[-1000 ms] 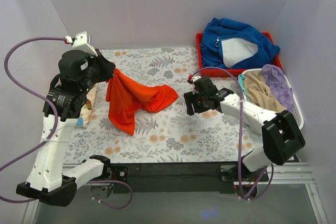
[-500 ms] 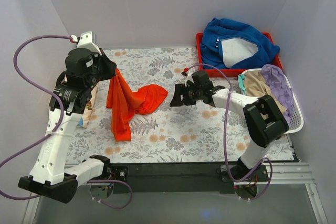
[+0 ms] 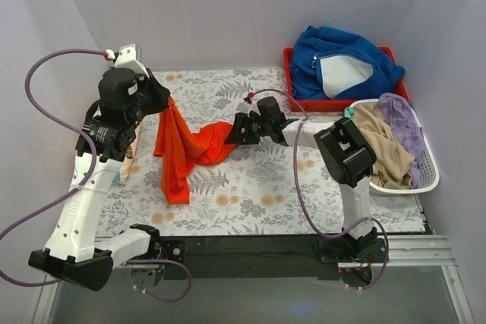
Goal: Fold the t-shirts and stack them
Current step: Flatten the tshirt out
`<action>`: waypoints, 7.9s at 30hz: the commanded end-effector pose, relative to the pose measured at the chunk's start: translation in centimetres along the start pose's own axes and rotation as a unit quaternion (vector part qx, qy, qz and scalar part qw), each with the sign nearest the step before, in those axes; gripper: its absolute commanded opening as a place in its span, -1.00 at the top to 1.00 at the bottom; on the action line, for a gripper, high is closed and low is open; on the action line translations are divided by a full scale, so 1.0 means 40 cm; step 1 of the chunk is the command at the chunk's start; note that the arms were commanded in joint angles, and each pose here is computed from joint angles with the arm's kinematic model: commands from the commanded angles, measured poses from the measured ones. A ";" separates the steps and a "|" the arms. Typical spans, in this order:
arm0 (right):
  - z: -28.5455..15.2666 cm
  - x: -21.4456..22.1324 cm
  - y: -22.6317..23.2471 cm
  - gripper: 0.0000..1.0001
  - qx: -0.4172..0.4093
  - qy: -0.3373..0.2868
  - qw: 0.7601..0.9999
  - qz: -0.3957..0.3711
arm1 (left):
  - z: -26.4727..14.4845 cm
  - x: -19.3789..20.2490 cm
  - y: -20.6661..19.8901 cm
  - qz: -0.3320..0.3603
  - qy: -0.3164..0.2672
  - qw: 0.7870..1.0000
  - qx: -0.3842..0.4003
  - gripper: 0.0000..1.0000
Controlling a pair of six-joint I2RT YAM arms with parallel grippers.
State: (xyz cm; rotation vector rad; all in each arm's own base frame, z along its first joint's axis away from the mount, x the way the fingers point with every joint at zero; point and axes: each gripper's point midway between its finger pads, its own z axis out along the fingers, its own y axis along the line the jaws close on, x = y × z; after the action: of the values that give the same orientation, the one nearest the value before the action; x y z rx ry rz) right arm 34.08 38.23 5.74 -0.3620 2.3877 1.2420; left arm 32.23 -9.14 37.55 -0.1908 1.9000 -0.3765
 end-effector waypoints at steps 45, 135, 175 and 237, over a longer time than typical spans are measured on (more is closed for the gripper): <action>-0.910 -0.323 0.462 0.97 0.231 -0.363 0.850 -0.305 | -0.363 -0.290 0.088 -0.030 -0.223 0.969 -0.101 1.00; -0.785 -0.141 0.067 -0.97 0.402 -0.257 0.863 -0.167 | 0.201 0.428 -0.214 -0.065 0.272 0.929 0.242 -0.61; -0.725 -0.074 -0.027 -0.97 0.378 -0.213 0.891 -0.132 | 0.238 0.891 -0.421 0.114 0.352 0.906 0.205 -0.08; -0.446 -0.093 -0.265 -0.95 0.252 -0.080 0.963 -0.045 | 0.231 0.054 0.363 -0.008 -0.025 0.959 -0.281 1.00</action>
State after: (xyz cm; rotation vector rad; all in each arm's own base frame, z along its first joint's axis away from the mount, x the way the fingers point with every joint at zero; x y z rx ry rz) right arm 35.28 13.84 6.92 -0.1240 2.4904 0.3186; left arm 41.13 2.20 27.96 -0.5526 1.9174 0.1893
